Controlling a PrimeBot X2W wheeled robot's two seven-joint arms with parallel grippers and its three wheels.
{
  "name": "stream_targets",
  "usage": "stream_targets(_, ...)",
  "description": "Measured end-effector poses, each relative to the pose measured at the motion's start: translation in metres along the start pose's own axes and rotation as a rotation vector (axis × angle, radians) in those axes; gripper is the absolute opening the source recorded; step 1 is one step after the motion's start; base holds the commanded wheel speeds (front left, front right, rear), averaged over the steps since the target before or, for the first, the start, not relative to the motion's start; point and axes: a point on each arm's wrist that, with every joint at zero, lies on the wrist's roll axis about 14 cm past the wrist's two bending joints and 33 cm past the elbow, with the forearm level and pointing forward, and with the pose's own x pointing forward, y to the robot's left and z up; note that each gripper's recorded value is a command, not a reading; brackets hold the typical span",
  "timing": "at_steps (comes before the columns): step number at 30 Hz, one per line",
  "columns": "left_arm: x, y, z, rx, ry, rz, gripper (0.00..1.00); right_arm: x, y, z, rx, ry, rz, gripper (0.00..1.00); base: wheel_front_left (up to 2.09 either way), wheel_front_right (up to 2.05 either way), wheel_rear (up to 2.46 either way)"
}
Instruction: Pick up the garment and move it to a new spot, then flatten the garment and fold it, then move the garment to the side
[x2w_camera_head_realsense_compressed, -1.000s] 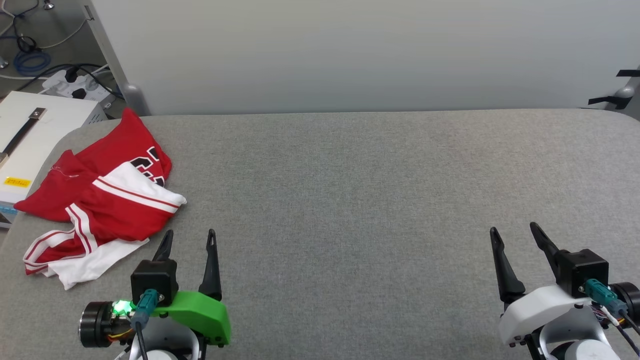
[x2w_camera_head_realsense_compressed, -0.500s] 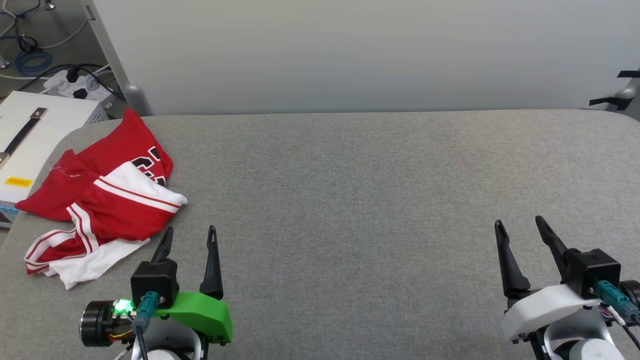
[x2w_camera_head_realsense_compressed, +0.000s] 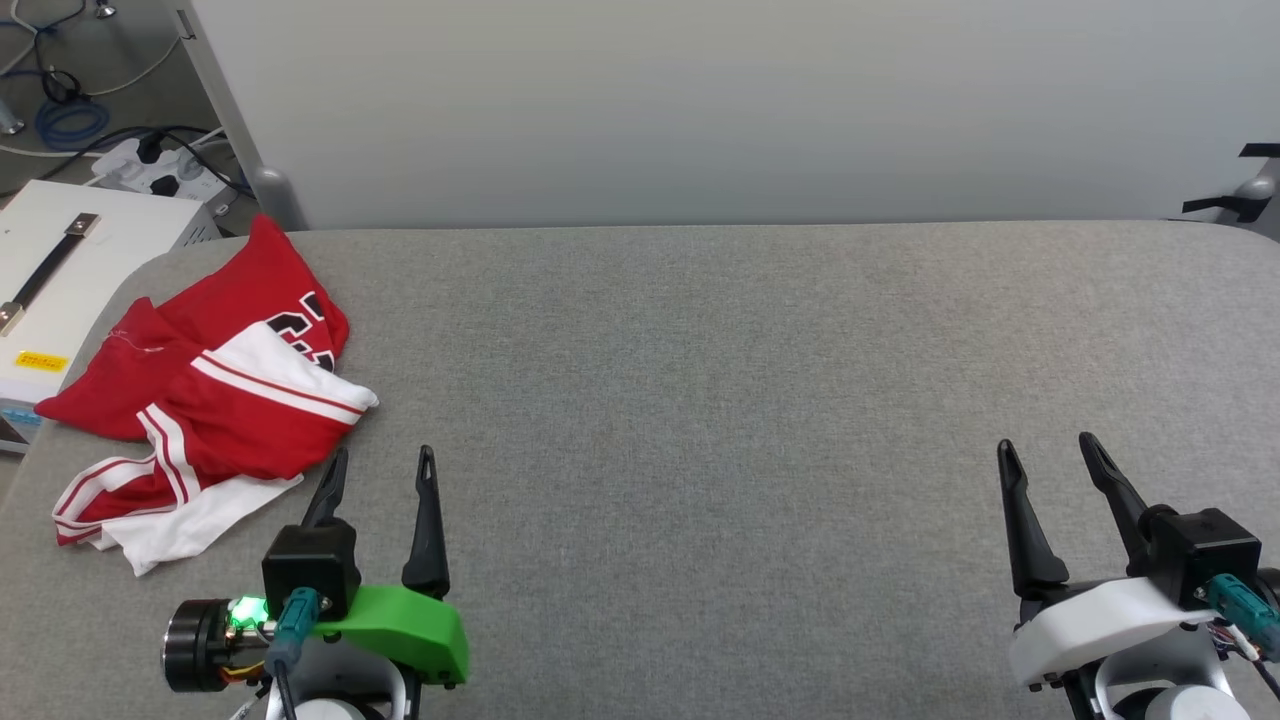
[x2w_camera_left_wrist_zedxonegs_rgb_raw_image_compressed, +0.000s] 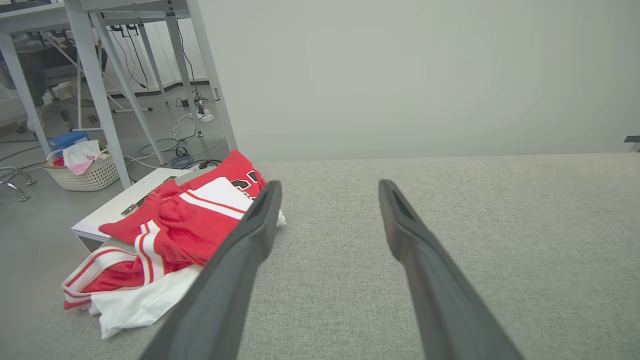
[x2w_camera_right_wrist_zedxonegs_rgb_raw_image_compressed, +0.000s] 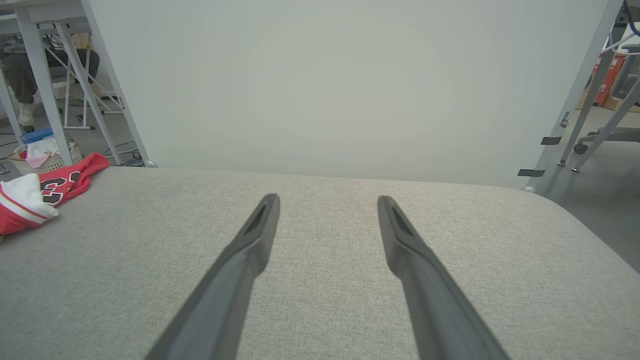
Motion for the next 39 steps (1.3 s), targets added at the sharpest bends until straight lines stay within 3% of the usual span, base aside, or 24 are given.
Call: stream_targets(39,-0.0037,-0.0006,0.0093,-0.028,-0.075,0.014,1.0,-0.0019,0.0046,0.0071,0.07,-0.073,0.009,1.0,0.0,0.0,0.0)
